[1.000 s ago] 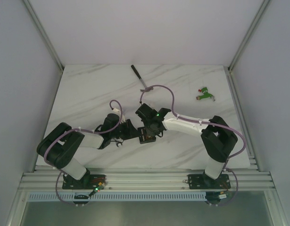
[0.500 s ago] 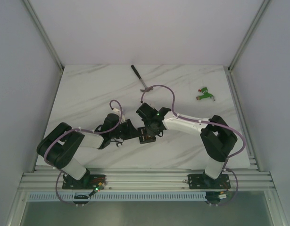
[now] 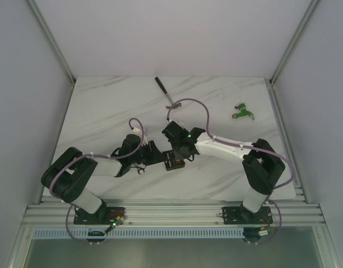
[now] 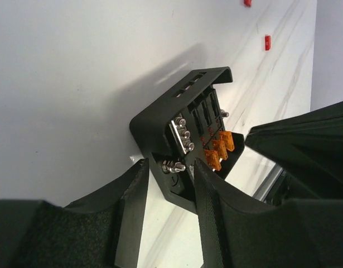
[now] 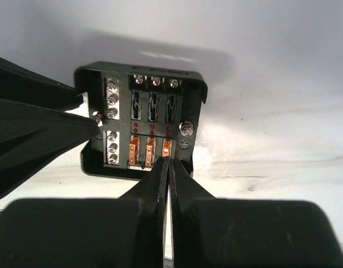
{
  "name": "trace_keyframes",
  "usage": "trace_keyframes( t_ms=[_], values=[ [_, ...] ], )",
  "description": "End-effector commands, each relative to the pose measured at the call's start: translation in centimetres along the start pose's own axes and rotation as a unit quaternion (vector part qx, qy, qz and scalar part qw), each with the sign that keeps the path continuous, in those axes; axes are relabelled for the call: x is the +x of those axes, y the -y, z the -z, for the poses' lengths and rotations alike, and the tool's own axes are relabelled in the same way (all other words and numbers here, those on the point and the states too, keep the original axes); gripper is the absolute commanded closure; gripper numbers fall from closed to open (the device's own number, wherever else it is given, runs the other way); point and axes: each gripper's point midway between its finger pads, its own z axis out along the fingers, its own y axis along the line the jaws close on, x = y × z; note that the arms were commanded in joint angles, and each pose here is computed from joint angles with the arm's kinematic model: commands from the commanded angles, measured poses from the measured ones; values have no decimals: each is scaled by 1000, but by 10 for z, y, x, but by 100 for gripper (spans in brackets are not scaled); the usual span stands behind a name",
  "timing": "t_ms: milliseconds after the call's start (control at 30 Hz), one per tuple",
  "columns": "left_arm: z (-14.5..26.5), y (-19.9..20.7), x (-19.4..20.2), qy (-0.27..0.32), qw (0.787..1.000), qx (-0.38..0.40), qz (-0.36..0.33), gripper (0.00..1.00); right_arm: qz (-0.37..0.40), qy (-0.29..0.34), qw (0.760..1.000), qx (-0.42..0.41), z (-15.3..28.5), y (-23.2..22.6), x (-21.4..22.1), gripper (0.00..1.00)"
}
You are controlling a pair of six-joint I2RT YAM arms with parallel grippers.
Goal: Snap on the fuse box
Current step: Install the fuse at the fuse box base, then pick up the fuse from the center of the board.
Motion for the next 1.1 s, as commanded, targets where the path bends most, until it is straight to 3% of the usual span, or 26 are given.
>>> trace_keyframes(
  t_ms=[0, 200, 467, 800, 1067],
  values=[
    [6, 12, -13, 23, 999, 7, -22, 51, 6, 80, 997, 3, 33, 9, -33, 91],
    [21, 21, -30, 58, 997, -3, -59, 41, 4, 131, 991, 14, 52, 44, -54, 72],
    [41, 9, -54, 114, 985, -69, -108, 16, 4, 162, 987, 15, 26, 110, -75, 49],
    [51, -6, -64, 143, 975, -115, -123, 0, 27, 131, 991, -14, -19, 143, -92, 43],
    [51, -10, -64, 144, 974, -124, -122, 0, 37, 112, 993, -29, -43, 149, -96, 42]
  ],
)
